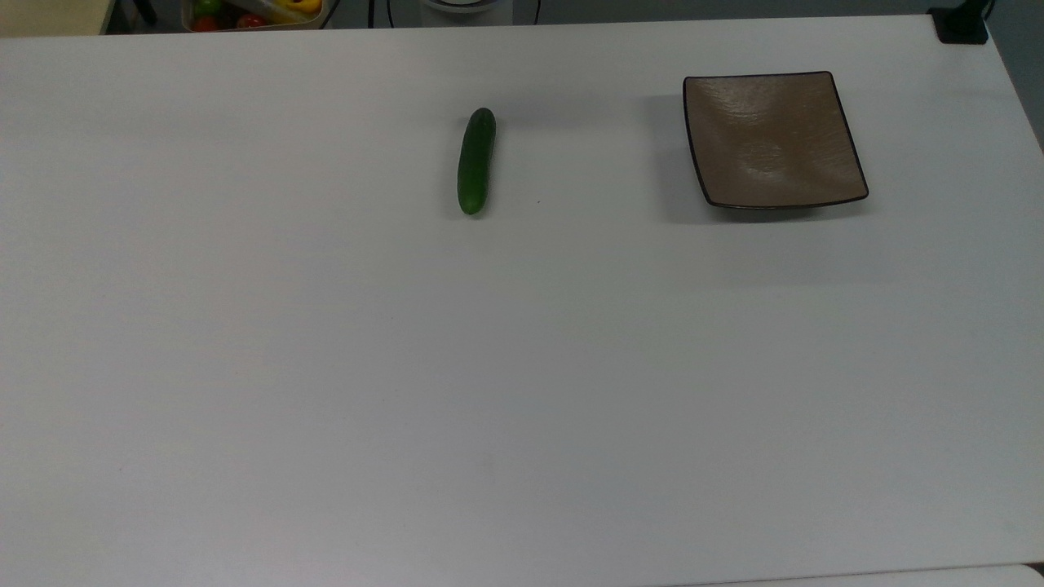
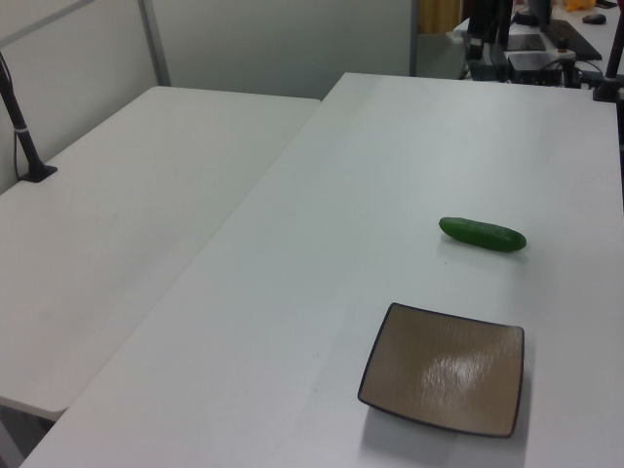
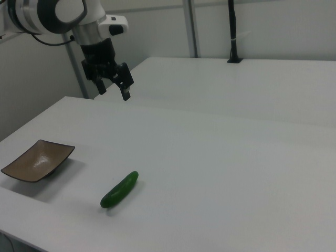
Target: Cucumber placed on a ceramic plate
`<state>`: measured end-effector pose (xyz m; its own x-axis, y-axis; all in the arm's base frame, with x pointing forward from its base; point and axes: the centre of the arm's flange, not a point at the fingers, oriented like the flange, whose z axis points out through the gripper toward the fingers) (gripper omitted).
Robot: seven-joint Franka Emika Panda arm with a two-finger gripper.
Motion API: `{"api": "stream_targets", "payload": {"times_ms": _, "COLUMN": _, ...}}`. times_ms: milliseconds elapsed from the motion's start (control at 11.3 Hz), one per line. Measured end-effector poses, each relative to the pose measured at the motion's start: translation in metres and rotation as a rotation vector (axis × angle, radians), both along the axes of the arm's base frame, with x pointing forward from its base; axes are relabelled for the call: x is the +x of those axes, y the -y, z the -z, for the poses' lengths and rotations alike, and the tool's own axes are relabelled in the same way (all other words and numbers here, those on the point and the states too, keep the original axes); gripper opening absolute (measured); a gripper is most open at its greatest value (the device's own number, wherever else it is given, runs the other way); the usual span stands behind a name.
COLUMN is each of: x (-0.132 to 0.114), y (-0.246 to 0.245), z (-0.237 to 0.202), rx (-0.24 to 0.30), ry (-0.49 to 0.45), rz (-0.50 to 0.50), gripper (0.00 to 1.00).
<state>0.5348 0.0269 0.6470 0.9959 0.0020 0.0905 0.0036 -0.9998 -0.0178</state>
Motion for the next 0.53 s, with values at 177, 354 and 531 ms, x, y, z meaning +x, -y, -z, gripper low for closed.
{"api": "stream_targets", "payload": {"times_ms": 177, "x": 0.0, "y": 0.0, "z": 0.0011, "rx": -0.001, "ry": -0.002, "rz": -0.011, "gripper": 1.0}}
{"api": "stream_targets", "payload": {"times_ms": 354, "x": 0.0, "y": -0.0001, "z": 0.0031, "rx": -0.001, "ry": -0.006, "rz": -0.011, "gripper": 1.0}}
{"api": "stream_targets", "payload": {"times_ms": 531, "x": 0.0, "y": -0.0001, "z": 0.005, "rx": -0.001, "ry": -0.01, "rz": -0.011, "gripper": 1.0}}
